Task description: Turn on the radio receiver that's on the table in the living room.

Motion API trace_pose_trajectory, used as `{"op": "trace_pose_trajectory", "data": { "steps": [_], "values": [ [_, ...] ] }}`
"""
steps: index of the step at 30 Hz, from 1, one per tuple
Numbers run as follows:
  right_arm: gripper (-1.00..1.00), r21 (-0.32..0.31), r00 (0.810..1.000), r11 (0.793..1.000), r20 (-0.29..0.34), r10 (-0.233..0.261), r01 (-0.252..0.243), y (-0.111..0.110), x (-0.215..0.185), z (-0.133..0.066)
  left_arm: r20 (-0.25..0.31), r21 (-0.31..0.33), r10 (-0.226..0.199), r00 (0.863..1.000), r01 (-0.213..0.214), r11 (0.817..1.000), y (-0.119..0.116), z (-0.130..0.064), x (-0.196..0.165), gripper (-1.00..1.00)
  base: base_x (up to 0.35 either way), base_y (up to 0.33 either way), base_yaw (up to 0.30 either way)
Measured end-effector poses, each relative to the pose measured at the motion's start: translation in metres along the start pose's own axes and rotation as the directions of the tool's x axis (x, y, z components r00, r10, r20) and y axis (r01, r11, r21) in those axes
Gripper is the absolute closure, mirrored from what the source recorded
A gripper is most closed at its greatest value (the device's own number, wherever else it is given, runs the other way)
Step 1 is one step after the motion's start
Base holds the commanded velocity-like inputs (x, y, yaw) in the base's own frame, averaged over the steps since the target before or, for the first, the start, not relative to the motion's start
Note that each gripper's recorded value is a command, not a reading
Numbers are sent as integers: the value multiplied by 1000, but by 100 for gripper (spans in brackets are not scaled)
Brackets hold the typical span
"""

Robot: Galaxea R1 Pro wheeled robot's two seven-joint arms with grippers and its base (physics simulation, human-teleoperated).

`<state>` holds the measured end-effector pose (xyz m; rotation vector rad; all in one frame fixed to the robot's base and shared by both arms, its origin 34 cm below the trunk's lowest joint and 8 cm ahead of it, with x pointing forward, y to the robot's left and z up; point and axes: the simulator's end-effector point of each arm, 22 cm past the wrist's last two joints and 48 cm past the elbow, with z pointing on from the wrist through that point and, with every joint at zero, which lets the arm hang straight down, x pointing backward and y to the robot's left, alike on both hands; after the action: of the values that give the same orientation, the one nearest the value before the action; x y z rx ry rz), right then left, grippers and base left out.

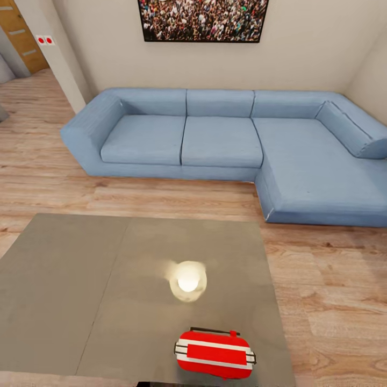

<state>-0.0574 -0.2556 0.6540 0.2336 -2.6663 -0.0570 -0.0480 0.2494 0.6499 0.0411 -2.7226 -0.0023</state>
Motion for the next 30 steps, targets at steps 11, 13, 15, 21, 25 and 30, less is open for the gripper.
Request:
{"op": "trace_pose_trajectory", "data": {
  "steps": [11, 13, 15, 21, 25, 30],
  "values": [
    [-100, -4, 1000, 1000, -18, 0, 0, 1, 7, 0, -18, 0, 0, 1000, 0, 1000, -1, 0, 7, -100, 0, 0, 0],
    [-100, -5, 1000, 1000, -21, -1, 1, 2, 8, 0, -21, 1, 0, 1000, 0, 1000, -1, 0, 8, -100, 0, 0, 0],
    [-100, -6, 1000, 1000, -24, -1, 1, 2, 9, 0, -24, 0, 0, 1000, 0, 1000, -1, 0, 9, -100, 0, 0, 0],
    [-100, -8, 999, 1000, -34, -1, 1, 3, 13, 0, -33, 0, 0, 999, 0, 1000, -1, 0, 13, -100, 0, 0, 0],
    [-100, -8, 999, 1000, -40, -1, 1, 3, 15, 0, -40, 0, 0, 999, 0, 1000, 0, 0, 15, -100, 0, 0, 0],
    [-100, -9, 999, 1000, -48, -1, 0, 3, 18, 0, -48, 0, 0, 999, 0, 1000, 0, 0, 18, -100, 0, 0, 0]
  ]
}}
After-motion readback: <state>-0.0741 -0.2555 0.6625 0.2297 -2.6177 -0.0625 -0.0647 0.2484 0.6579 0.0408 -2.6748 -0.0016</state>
